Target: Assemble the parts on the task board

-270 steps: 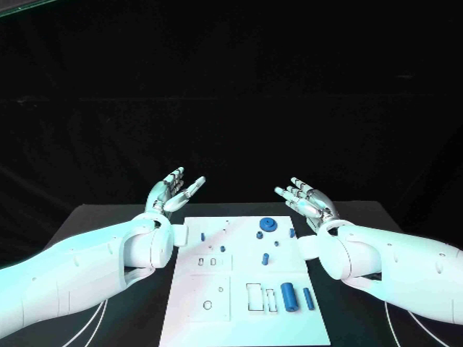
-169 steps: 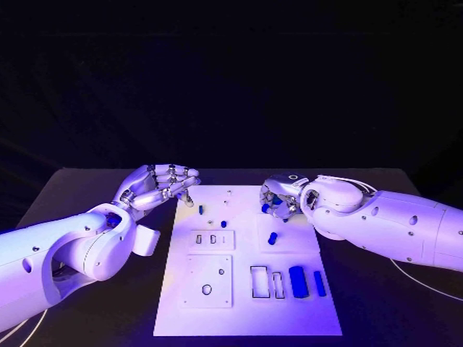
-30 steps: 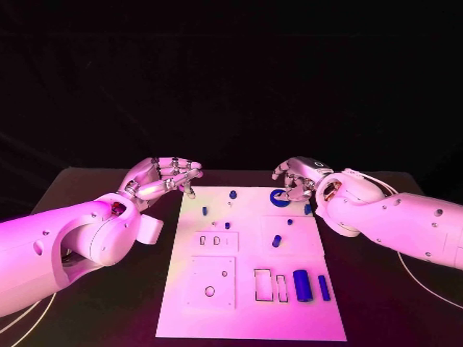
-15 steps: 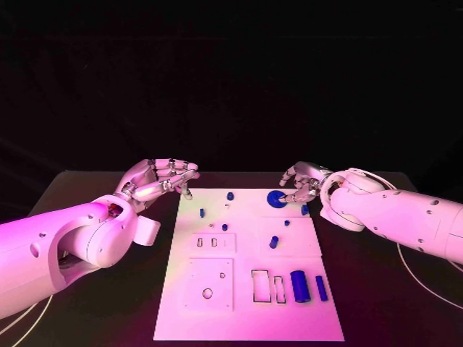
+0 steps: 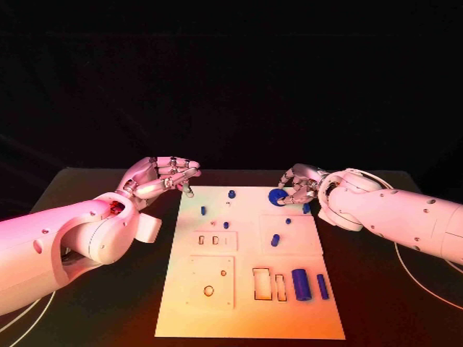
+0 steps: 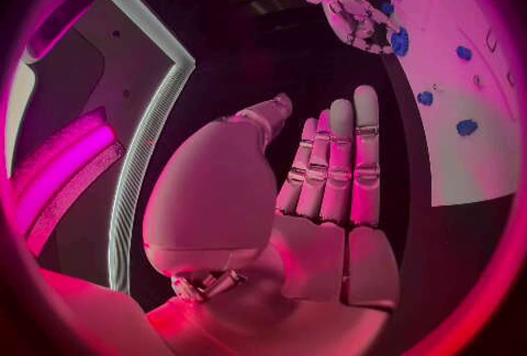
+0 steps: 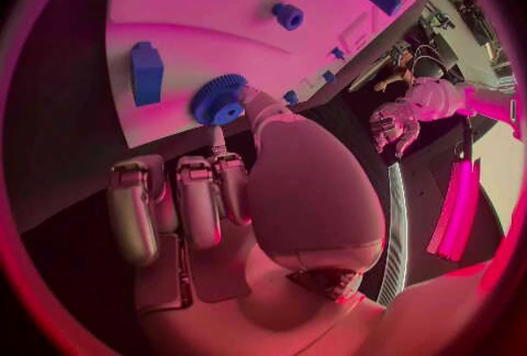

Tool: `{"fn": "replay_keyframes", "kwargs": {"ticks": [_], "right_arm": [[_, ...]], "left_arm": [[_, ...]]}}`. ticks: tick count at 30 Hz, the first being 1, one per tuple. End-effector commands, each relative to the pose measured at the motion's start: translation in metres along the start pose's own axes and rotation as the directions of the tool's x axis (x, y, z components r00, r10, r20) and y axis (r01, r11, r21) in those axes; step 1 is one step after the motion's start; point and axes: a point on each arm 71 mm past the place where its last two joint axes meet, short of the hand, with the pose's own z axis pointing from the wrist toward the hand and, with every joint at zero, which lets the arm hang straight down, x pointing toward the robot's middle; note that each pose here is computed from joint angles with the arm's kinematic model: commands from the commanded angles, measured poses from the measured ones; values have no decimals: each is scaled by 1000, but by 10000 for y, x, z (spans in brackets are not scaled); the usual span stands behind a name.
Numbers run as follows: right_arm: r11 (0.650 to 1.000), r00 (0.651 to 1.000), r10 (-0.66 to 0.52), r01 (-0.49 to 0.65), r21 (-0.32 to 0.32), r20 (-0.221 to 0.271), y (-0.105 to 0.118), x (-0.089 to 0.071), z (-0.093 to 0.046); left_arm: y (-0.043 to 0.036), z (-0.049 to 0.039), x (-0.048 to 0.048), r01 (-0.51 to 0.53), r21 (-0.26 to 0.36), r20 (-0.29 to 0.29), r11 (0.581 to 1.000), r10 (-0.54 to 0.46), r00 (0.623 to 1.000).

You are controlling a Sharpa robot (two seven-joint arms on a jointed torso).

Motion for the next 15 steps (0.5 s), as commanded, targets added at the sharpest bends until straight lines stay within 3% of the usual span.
{"fn": "replay_keyframes", "kwargs": {"ticks": [1,15], "right_arm": [[1000,1000,-11,11,-1,-23,10,29,7],[997,997,-77,77,-5,-14,27,71,27]], "left_arm": [[-10,9,26,13,6,-19,1000,-13,1000],[-8,12,25,14,4,-20,1000,-14,1000]]}}
